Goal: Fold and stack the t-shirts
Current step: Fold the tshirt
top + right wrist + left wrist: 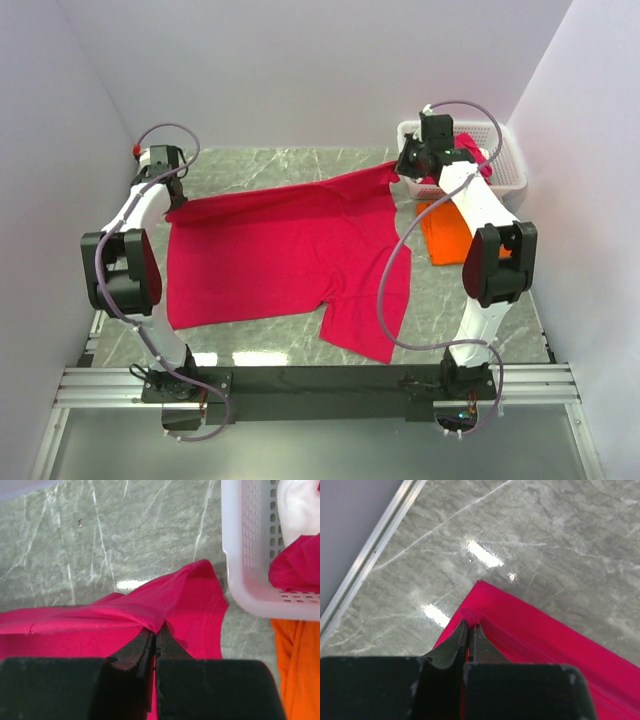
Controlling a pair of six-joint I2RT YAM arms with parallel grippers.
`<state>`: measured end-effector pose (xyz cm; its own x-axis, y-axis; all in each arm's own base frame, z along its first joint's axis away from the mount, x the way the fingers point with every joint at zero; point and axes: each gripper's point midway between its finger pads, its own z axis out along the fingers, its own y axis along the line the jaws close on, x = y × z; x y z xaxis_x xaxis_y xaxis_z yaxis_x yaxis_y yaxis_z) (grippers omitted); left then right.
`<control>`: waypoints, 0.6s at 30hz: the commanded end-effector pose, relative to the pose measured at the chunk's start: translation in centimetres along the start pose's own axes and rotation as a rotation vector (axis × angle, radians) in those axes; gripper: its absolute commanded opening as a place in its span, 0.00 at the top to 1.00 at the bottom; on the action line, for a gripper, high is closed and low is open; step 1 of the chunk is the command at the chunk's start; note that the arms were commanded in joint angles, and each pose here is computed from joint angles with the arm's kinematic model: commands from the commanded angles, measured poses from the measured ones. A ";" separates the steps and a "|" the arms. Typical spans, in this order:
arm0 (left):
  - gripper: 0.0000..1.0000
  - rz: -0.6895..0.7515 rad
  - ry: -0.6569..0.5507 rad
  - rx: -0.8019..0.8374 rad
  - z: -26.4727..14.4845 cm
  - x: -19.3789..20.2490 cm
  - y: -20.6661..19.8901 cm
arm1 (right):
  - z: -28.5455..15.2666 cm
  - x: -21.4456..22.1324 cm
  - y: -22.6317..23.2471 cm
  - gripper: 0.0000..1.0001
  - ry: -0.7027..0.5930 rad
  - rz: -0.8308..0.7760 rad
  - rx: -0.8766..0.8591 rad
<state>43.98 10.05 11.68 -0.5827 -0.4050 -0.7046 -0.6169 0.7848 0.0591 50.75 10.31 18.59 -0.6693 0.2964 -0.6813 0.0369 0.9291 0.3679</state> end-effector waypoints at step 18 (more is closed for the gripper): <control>0.99 -0.034 0.008 -0.044 -0.4 1.3 1.8 | -4.2 5.1 -1.0 1.00 0.109 0.153 0.040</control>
<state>41.40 9.64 9.70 -0.6186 -0.4317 -0.6565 -0.6224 0.7792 0.0741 45.07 10.35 14.84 -0.7707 0.3741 -0.5159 0.1601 0.8973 0.4114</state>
